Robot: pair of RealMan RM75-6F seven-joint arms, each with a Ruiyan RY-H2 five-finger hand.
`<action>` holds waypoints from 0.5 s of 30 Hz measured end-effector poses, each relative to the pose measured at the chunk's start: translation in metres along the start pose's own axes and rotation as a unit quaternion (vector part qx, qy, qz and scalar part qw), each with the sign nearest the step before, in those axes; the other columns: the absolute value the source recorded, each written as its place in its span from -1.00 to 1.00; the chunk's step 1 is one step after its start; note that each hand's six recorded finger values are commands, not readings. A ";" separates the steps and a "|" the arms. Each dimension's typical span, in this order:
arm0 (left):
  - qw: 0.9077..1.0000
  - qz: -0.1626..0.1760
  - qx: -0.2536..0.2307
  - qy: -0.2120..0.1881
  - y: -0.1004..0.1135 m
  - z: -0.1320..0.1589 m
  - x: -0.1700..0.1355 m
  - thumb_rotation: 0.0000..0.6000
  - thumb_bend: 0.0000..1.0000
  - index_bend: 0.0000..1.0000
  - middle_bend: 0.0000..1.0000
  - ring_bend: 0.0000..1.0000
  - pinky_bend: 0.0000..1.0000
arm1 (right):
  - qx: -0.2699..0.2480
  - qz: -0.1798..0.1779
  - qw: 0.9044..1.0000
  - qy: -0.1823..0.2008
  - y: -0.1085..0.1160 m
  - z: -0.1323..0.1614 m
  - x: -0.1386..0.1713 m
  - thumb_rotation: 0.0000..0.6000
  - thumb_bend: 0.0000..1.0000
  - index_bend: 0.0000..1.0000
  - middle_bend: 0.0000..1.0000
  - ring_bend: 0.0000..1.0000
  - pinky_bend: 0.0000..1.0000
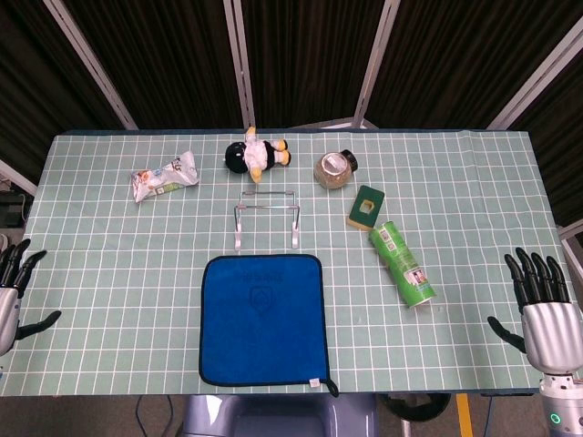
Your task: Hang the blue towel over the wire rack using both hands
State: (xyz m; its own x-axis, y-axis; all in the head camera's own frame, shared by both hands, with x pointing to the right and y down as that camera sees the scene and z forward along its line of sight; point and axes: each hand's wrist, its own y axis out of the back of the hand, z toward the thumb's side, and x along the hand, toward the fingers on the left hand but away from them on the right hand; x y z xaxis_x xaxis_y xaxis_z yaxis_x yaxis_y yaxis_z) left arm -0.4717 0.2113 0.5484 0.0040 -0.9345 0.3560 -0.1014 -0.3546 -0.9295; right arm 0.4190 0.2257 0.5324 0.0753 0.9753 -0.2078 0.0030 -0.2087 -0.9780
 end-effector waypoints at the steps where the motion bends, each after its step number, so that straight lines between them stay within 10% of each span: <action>1: 1.000 0.001 0.000 0.000 0.000 0.000 0.000 1.00 -1.00 -1.00 -1.00 -1.00 -1.00 | 0.000 0.004 1.000 -0.002 0.000 -0.001 0.001 1.00 -1.00 -1.00 -1.00 -1.00 -1.00; 9: 1.000 0.000 -0.008 0.004 0.000 0.000 0.000 1.00 -1.00 -1.00 -1.00 -1.00 -1.00 | -0.011 0.029 0.999 0.022 -0.009 0.012 -0.001 1.00 -1.00 -1.00 -1.00 -1.00 -1.00; 15: 1.000 0.003 -0.007 0.009 0.001 -0.002 -0.001 1.00 -1.00 -1.00 -1.00 -1.00 -1.00 | -0.018 0.054 0.991 0.118 -0.024 0.050 -0.012 1.00 -1.00 -1.00 -1.00 -1.00 -1.00</action>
State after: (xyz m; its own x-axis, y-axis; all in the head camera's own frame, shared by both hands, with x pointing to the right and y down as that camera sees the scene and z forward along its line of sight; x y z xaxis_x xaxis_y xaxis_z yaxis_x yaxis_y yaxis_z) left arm -0.4734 0.2121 0.5475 -0.0144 -0.9355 0.3531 -0.1145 -0.3492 -0.9300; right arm 0.3683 0.2222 0.5575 0.3075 0.9042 -0.2963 0.0182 -0.3170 -0.9483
